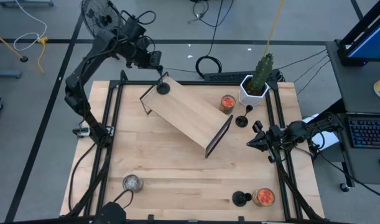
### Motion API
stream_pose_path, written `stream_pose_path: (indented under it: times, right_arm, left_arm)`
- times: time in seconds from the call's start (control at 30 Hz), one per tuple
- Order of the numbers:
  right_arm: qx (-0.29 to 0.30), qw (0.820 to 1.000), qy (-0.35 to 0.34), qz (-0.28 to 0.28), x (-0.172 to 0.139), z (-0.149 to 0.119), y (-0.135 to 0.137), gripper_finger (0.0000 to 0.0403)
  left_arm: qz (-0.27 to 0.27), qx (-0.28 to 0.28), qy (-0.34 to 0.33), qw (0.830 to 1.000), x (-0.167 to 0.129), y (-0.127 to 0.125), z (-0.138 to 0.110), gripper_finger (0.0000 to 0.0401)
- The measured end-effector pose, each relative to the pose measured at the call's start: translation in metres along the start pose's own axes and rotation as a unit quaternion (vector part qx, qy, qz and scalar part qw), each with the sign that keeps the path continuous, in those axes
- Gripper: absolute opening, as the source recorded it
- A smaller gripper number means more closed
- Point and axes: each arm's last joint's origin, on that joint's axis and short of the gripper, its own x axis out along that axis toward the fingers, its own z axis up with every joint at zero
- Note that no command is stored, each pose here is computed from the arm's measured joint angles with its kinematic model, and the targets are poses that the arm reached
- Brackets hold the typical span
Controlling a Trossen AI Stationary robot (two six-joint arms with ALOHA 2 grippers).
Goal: Pick & Place candle stick holders
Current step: Put the left candle holder on the shelf
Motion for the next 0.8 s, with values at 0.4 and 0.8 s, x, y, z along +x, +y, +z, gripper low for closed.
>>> stream_pose_path:
  times: [0.4, 0.8]
  right_arm:
    - [0.0, 1.0, 0.0, 0.0, 0.0, 0.0, 0.0, 0.0004]
    - [0.0, 1.0, 0.0, 0.0, 0.0, 0.0, 0.0, 0.0004]
  left_arm:
    - [-0.023, 0.009, -0.015, 1.0, -0.0021, 0.0013, 0.0061, 0.0103]
    - [-0.021, 0.021, -0.015, 0.999, -0.0022, 0.0016, 0.0059, 0.0102]
